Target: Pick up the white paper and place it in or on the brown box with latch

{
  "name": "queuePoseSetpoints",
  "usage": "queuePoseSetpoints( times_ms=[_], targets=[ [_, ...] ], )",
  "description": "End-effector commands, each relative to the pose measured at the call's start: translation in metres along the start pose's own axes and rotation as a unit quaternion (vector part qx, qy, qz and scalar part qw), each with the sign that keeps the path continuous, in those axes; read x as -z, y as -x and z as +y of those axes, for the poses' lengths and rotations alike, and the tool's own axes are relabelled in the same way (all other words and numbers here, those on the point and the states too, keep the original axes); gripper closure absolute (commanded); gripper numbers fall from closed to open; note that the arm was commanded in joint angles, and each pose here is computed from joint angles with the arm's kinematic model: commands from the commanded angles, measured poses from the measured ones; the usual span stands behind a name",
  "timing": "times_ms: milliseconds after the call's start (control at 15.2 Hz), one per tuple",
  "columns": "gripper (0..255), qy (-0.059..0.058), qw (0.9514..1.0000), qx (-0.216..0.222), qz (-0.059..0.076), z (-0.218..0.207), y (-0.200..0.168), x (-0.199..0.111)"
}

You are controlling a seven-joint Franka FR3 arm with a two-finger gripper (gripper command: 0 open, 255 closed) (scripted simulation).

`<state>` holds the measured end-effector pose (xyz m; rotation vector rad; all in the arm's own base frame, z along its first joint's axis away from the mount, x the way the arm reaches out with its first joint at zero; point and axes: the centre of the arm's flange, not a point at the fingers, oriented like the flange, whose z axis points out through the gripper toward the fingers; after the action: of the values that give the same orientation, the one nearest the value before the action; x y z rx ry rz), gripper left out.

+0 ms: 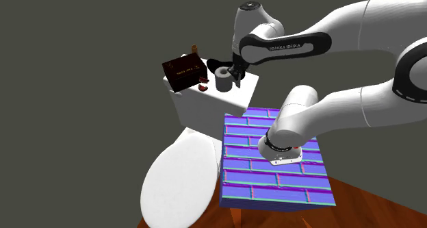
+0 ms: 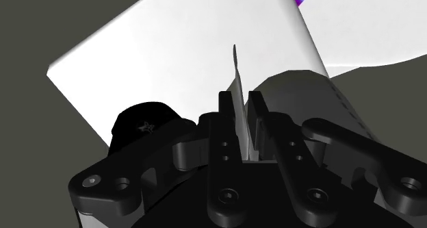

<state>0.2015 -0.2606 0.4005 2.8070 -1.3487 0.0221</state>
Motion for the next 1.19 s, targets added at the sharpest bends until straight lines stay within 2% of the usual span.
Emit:
queuePoseSetpoints(
  times_ms=[0,1122],
  targets=[
    [255,0.0,1.0,0.0,0.0,0.0,0.001,0.012],
    [255,0.0,1.0,0.0,0.0,0.002,-0.001,0.101]
  ],
)
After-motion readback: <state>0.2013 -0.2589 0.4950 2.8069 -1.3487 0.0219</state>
